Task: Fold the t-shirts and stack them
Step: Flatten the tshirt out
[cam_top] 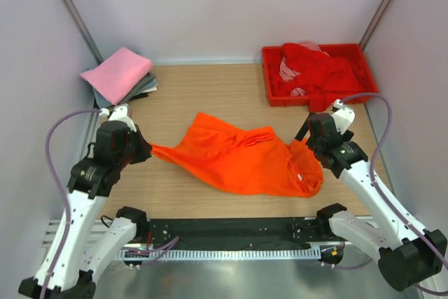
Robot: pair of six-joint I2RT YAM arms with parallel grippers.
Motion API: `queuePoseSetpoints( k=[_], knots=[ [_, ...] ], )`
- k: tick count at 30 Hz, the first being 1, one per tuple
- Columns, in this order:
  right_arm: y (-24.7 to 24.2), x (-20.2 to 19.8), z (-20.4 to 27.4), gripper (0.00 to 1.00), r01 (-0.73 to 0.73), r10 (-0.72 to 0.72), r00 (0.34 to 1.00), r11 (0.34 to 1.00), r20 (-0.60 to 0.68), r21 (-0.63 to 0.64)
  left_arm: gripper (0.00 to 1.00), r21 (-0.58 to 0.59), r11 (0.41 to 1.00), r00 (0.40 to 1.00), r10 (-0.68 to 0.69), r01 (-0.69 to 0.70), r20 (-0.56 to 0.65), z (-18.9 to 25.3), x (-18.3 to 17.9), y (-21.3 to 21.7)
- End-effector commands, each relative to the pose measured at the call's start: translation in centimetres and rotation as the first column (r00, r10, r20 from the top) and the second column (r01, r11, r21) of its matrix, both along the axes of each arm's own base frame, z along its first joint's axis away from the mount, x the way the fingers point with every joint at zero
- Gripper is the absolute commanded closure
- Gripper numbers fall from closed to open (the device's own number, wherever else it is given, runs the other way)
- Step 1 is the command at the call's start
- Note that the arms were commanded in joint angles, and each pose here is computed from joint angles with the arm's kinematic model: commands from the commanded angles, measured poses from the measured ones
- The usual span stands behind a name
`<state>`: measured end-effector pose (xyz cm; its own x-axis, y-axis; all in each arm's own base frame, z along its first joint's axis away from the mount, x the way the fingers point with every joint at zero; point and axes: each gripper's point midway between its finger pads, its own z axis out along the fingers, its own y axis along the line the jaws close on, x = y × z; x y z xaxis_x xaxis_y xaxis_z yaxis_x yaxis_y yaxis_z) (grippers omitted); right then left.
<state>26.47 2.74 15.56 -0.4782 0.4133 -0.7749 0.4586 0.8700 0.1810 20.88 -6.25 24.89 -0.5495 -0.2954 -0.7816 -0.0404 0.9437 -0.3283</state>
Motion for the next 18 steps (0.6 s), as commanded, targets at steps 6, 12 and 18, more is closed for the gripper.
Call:
queuePoseSetpoints(
  k=[6, 12, 18],
  knots=[
    [4.3, 1.6, 6.2, 0.02, -0.171, 0.141, 0.976, 0.968, 0.169, 0.183, 1.0, -0.014, 1.0, 0.999, 0.003, -0.004, -0.052, -1.5, -0.3, -0.2],
    [12.3, 2.5, 0.2, 0.11, -0.426, 0.432, 0.9, 0.843, 0.058, 0.328, 1.0, -0.01, 1.0, 0.996, 0.005, -0.006, -0.085, -2.6, 0.4, -0.5],
    [15.7, 6.2, -4.1, 0.12, -0.495, 0.529, 0.847, 0.823, -0.057, 0.28, 1.0, -0.013, 1.0, 0.997, 0.005, -0.006, -0.075, -2.5, 0.3, -0.5]
  ],
)
